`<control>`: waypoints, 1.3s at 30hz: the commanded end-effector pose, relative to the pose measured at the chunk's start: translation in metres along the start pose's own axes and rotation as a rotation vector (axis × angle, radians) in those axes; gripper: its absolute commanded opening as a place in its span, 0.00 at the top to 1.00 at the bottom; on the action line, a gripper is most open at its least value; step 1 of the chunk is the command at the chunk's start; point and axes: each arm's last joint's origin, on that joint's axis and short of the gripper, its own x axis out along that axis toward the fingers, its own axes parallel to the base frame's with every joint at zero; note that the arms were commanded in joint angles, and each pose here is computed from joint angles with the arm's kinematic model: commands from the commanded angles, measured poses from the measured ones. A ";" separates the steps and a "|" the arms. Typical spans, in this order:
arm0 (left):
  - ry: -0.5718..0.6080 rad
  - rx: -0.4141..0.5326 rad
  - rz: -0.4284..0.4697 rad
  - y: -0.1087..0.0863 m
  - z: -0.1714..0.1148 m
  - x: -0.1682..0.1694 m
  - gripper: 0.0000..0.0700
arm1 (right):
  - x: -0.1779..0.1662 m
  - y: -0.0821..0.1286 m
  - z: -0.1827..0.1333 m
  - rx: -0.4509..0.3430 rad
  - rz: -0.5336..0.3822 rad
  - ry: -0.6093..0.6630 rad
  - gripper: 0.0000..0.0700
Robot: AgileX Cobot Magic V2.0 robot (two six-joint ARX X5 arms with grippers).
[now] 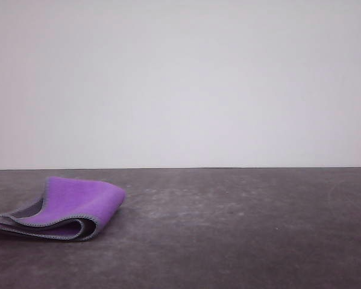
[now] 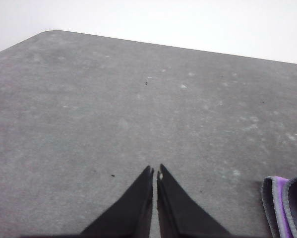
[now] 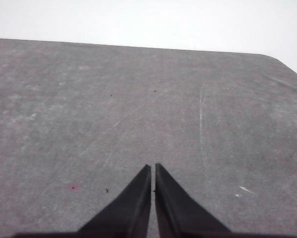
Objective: Fold clothes
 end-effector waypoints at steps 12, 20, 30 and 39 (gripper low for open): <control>0.032 -0.004 0.006 0.001 -0.006 0.001 0.99 | 0.000 0.000 -0.001 0.003 -0.002 -0.006 0.99; 0.032 -0.004 0.006 0.001 -0.006 0.001 0.99 | 0.000 0.000 -0.001 0.003 -0.002 -0.006 0.99; 0.032 -0.004 0.006 0.001 -0.006 0.001 0.99 | 0.000 0.000 -0.001 0.003 -0.002 -0.006 0.99; 0.032 -0.004 0.006 0.001 -0.006 0.001 0.99 | 0.000 0.000 -0.001 0.003 -0.002 -0.006 0.99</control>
